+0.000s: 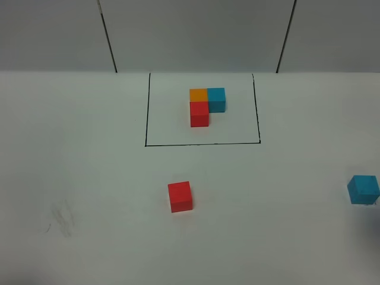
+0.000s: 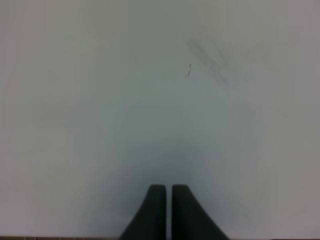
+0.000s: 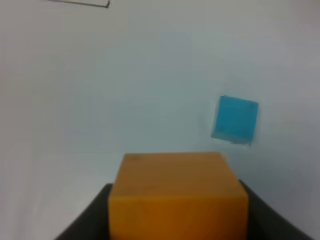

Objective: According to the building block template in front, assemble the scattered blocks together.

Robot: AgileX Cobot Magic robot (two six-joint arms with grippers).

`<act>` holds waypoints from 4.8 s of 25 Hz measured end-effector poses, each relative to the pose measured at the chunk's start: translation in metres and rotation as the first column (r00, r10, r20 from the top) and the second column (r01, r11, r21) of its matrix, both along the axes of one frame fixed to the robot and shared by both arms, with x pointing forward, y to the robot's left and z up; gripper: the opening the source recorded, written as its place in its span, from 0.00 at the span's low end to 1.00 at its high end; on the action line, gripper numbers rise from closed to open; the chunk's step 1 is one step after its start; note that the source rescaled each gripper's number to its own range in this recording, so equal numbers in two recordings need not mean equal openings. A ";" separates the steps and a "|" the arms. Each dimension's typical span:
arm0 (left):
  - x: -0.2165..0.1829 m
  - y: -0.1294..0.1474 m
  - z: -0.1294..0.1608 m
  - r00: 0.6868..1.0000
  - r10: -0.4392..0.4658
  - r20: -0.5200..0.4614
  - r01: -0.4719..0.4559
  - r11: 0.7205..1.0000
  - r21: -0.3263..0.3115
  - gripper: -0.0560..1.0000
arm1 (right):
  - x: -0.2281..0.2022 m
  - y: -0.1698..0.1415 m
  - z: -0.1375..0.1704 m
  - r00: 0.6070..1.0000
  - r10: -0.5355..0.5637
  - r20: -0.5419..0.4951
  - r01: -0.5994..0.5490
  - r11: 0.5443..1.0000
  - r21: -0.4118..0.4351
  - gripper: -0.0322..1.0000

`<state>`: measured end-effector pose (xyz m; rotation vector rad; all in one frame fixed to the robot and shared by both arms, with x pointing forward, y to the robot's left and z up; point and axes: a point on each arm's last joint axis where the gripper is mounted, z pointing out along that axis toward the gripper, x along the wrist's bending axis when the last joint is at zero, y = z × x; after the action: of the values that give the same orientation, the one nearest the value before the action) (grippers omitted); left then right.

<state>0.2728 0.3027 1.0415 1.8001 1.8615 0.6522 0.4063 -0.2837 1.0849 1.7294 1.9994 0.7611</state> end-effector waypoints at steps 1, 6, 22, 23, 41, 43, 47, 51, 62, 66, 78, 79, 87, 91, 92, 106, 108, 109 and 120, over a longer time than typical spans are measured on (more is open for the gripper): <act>0.000 0.000 0.000 1.000 0.000 0.000 0.000 1.000 0.000 0.05 | -0.003 0.001 0.001 1.000 0.015 -0.008 -0.015 1.000 -0.002 0.57; 0.000 0.000 0.000 1.000 0.000 0.000 0.000 1.000 0.000 0.05 | -0.006 0.006 0.002 0.995 0.095 -0.015 -0.095 0.995 0.013 0.57; 0.000 0.000 0.000 1.000 0.000 0.000 0.000 1.000 0.000 0.05 | 0.062 0.028 0.039 0.935 0.345 0.083 -0.349 0.936 0.043 0.57; 0.000 0.000 0.000 1.000 0.000 0.000 0.000 1.000 0.000 0.05 | 0.067 0.033 0.042 0.927 0.365 0.089 -0.369 0.928 0.039 0.57; 0.000 0.000 0.000 1.000 -0.001 0.000 0.001 1.000 0.001 0.05 | 0.151 0.151 0.035 0.758 0.651 0.039 -0.649 0.759 -0.056 0.57; 0.000 0.000 0.000 1.000 -0.001 0.000 0.001 1.000 0.001 0.05 | 0.156 0.163 0.025 0.740 0.672 0.032 -0.670 0.740 -0.064 0.57; 0.000 0.000 0.000 1.000 -0.001 0.000 0.001 1.000 0.001 0.05 | 0.164 0.183 0.002 0.708 0.706 0.012 -0.704 0.706 -0.079 0.57; 0.000 0.000 0.000 1.000 -0.001 0.000 0.001 1.000 0.001 0.05 | 0.171 0.200 -0.023 0.673 0.739 -0.018 -0.737 0.669 -0.093 0.57; 0.000 0.000 0.000 1.000 -0.001 0.000 0.001 1.000 0.001 0.05 | 0.185 0.241 -0.071 0.587 0.806 -0.070 -0.808 0.578 -0.119 0.57; 0.000 0.000 0.000 1.000 -0.002 0.000 0.002 1.000 0.001 0.05 | 0.189 0.258 -0.082 0.558 0.826 -0.075 -0.828 0.548 -0.124 0.57; 0.000 0.000 0.000 1.000 -0.002 0.000 0.002 1.000 0.001 0.05 | 0.192 0.270 -0.113 0.486 0.864 -0.128 -0.872 0.469 -0.141 0.57; 0.000 0.000 0.000 1.000 -0.002 0.000 0.002 1.000 0.001 0.05 | 0.193 0.271 -0.112 0.477 0.870 -0.126 -0.876 0.458 -0.149 0.57; 0.000 0.000 0.000 1.000 -0.002 0.000 0.002 1.000 0.001 0.05 | 0.195 0.271 -0.111 0.384 0.916 -0.116 -0.907 0.350 -0.235 0.57; 0.000 0.000 0.000 1.000 -0.002 0.000 0.002 1.000 0.001 0.05 | 0.196 0.271 -0.113 0.318 0.939 -0.127 -0.919 0.273 -0.284 0.57; 0.000 0.000 0.000 1.000 -0.002 0.000 0.002 1.000 0.001 0.05 | 0.196 0.271 -0.113 0.300 0.945 -0.130 -0.921 0.251 -0.298 0.57; 0.000 0.000 0.000 1.000 -0.002 0.000 0.002 1.000 0.002 0.05 | 0.187 0.280 -0.119 -0.253 0.917 -0.309 -0.745 -0.389 -0.542 0.57; 0.000 0.000 0.000 1.000 -0.002 0.000 0.002 1.000 0.002 0.05 | 0.186 0.281 -0.119 -0.332 0.877 -0.347 -0.672 -0.478 -0.566 0.57; 0.000 0.000 0.000 1.000 -0.002 0.000 0.002 1.000 0.002 0.05 | 0.186 0.282 -0.119 -0.373 0.852 -0.369 -0.626 -0.524 -0.578 0.57; 0.000 0.000 0.000 1.000 -0.002 0.000 0.002 1.000 0.002 0.05 | 0.185 0.283 -0.122 -0.449 0.668 -0.593 -0.369 -0.743 -0.559 0.57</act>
<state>0.2728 0.3027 1.0415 1.8034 1.8590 0.6534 0.5913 -0.0005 0.9628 -1.4690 2.2540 0.1496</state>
